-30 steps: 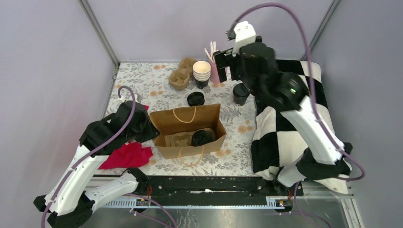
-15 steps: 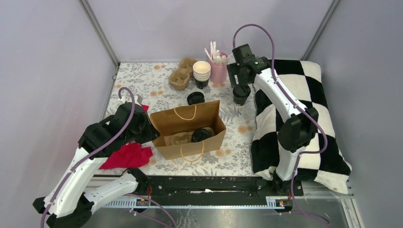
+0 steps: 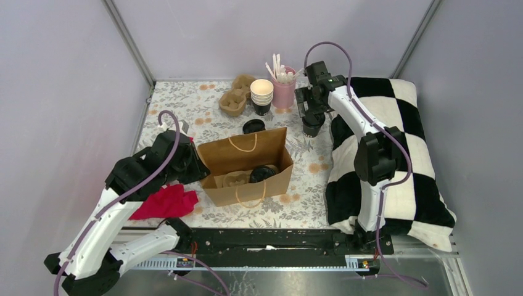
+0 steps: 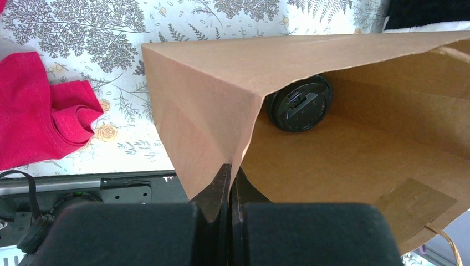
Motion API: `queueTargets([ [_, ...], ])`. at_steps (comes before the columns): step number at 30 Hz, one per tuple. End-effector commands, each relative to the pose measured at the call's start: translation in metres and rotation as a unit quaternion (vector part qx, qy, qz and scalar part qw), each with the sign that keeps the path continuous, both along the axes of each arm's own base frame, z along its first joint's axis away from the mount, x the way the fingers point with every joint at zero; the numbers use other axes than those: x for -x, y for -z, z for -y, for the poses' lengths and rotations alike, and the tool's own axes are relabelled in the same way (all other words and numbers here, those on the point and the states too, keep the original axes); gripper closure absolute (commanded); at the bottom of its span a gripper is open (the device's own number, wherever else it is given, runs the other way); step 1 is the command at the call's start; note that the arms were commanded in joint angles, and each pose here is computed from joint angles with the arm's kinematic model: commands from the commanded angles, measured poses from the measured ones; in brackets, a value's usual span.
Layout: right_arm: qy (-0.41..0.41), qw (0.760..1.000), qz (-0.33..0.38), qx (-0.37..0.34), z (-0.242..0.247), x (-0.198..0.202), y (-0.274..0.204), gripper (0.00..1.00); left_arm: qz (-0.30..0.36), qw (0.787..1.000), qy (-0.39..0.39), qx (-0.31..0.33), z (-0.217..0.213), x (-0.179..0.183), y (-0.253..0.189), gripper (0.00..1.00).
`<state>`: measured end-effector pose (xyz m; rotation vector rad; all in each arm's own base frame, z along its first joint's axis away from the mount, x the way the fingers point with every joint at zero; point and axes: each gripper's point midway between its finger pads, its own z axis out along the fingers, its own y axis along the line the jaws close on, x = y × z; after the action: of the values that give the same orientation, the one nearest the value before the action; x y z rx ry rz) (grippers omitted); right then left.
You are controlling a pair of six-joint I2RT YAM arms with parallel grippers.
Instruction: Pack the takeout coffee
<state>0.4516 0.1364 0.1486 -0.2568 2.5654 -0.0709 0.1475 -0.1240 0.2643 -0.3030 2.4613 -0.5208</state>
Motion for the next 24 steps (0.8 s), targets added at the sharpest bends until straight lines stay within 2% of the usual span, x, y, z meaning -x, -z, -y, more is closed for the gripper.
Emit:
queueTargets([
  [1, -0.012, 1.0, 0.009, -0.016, -0.008, -0.013, -0.004, 0.0, 0.015, 1.0, 0.013, 0.004, 0.008, -0.009, -0.002, 1.0],
  [20, -0.006, 1.0, -0.011, -0.018, 0.002, -0.012, 0.015, 0.0, 0.014, 1.0, 0.02, -0.001, 0.01, -0.011, 0.0, 1.0],
  [24, -0.006, 0.999, -0.017, -0.027, 0.004, -0.011, 0.018, 0.04, 0.015, 1.0, 0.021, 0.0, 0.011, -0.012, 0.0, 1.0],
])
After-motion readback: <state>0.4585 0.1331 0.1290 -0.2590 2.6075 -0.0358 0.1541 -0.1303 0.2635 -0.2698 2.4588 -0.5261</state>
